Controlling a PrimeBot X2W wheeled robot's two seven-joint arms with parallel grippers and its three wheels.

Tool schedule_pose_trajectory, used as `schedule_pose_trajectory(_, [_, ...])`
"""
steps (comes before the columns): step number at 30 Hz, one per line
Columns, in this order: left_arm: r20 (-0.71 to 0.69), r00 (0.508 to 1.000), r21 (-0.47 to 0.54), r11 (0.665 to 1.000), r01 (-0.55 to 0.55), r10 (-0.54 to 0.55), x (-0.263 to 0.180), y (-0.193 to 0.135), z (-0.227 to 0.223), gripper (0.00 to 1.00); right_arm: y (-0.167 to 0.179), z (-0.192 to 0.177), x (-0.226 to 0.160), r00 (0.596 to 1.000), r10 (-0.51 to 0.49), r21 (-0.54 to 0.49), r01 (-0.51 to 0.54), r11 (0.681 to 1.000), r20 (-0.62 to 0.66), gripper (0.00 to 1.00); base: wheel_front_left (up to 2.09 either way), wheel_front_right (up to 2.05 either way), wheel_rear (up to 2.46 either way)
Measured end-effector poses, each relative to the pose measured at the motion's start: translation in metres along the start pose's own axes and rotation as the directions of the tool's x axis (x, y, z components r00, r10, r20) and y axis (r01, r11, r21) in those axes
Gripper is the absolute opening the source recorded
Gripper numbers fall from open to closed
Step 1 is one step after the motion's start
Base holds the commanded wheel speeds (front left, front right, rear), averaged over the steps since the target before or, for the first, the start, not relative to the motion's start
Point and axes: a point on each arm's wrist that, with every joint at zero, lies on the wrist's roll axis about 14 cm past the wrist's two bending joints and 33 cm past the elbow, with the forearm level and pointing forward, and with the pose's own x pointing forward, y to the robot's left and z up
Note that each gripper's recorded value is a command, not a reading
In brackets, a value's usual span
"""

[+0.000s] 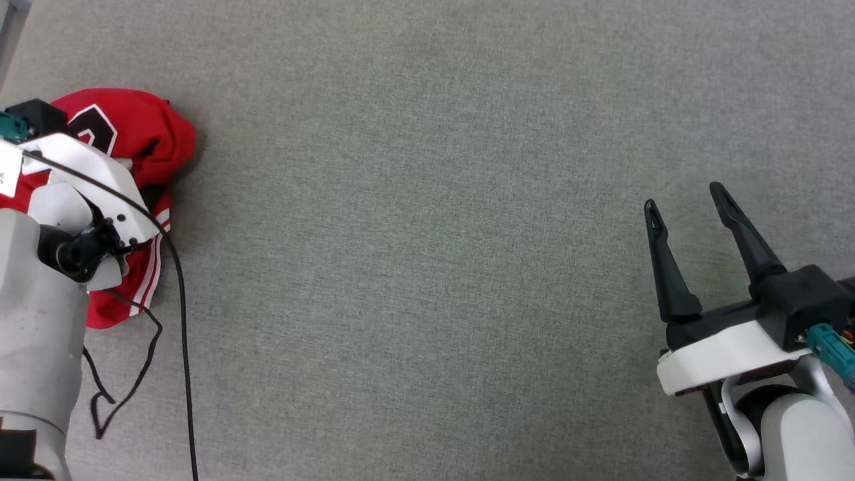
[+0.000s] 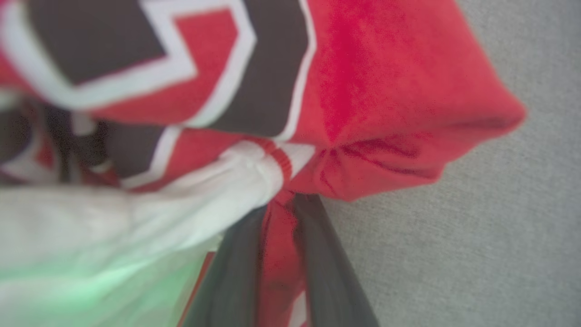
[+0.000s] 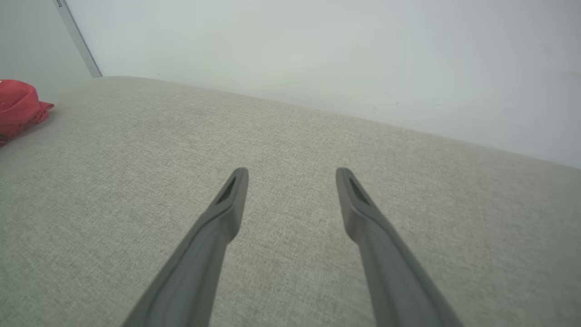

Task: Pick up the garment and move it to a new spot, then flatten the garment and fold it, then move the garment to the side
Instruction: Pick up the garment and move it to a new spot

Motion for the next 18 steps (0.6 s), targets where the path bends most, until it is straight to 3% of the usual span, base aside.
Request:
schedule_pose_trajectory(1, [0.103, 0.994, 0.003, 1.000, -0.021, 0.021, -0.007, 0.006, 0.013, 0.00, 0.001, 0.007, -0.002, 1.000, 0.001, 0.003, -0.001, 1.000, 0.019, 1.00, 0.00, 0.00, 0.00])
schedule_pose_trajectory(5, [0.267, 0.962, 0.020, 0.998, -0.061, 0.053, -0.026, 0.015, 0.038, 0.00, 0.002, 0.018, -0.006, 0.999, 0.001, 0.012, -0.001, 1.000, 0.050, 1.00, 0.00, 0.00, 0.00])
schedule_pose_trajectory(9, [0.458, 0.888, 0.059, 0.995, -0.078, 0.042, -0.056, 0.015, 0.070, 0.00, 0.004, 0.030, -0.013, 0.997, -0.002, 0.023, 0.001, 1.000, 0.080, 1.00, 0.00, 0.00, 0.00])
schedule_pose_trajectory(18, [0.788, 0.616, 0.115, 0.988, -0.106, -0.026, -0.140, 0.005, 0.116, 0.00, 0.007, 0.056, -0.041, 0.990, -0.014, 0.026, 0.010, 1.000, 0.141, 1.00, 0.00, 0.00, 0.00])
